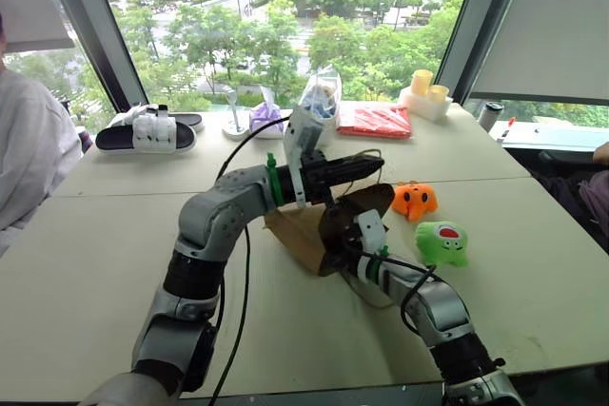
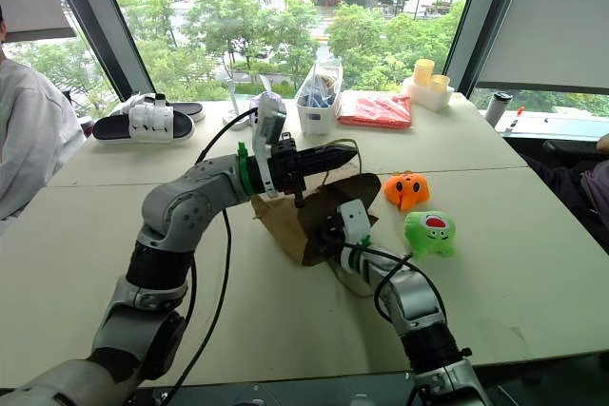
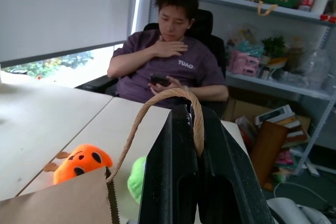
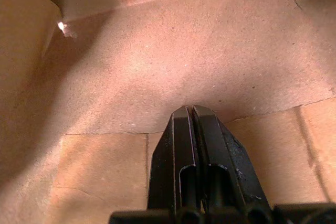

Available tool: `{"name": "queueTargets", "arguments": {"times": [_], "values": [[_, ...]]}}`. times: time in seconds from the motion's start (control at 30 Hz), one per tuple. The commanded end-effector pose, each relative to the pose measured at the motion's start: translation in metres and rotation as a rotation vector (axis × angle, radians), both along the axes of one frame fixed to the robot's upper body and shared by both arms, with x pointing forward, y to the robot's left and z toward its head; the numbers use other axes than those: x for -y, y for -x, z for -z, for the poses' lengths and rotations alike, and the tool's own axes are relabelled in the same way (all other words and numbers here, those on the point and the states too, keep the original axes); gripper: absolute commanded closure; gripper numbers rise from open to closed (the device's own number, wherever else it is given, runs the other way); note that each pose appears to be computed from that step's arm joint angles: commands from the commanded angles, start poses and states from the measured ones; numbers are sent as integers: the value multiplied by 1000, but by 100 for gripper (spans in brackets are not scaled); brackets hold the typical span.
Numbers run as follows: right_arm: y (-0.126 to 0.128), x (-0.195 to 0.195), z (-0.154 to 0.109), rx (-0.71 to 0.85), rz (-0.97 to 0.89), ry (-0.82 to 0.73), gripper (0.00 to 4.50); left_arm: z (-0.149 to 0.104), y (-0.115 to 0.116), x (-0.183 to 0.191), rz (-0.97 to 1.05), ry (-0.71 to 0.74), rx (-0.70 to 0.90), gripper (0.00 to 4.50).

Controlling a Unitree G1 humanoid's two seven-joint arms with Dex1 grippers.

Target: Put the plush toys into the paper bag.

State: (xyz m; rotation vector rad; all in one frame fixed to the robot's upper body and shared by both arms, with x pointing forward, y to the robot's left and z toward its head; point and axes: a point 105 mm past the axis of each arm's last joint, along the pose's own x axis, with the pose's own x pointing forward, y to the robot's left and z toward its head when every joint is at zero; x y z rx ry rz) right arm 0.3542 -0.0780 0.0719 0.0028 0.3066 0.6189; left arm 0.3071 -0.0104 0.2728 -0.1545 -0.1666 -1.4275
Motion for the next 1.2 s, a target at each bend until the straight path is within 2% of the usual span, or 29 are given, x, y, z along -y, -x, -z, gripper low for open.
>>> {"name": "queueTargets", "arguments": {"times": [0.03, 0.17, 0.27, 0.47, 0.53, 0.6, 0.73, 0.93, 1.03, 1.07, 1.1, 1.2], "values": [[9, -7, 12, -52, -14, -9, 450, -18, 26, 4, 121, 54, 40, 447], [10, -7, 12, -54, -11, -9, 450, -10, 28, 2, 138, 48, 11, 447], [9, -7, 12, -53, -6, -10, 450, 0, 16, -1, 86, 29, -3, 447], [10, -2, 10, -50, 10, -14, 450, -7, 0, -6, 15, 69, -2, 447], [9, 0, 5, -28, 21, -31, 450, -2, -5, -8, -9, 46, 6, 447], [9, 0, -7, 13, 18, -70, 450, 8, -10, -9, -25, 10, 16, 447], [25, 7, -48, 119, -27, -201, 450, 25, -15, -14, -36, -37, 12, 447], [67, 26, -83, 160, -85, -300, 450, 32, -16, -15, -33, -48, 0, 447], [89, 39, -106, 170, -110, -407, 450, 34, -15, -15, -32, -51, -3, 447], [94, 46, -112, 177, -105, -428, 394, 34, -15, -15, -30, -51, -5, 450], [95, 53, -118, 186, -89, -444, 365, 34, -15, -15, -29, -51, -6, 450], [88, 100, -133, 255, 83, -440, 210, 34, -14, -14, -20, -55, -8, 450]]}}
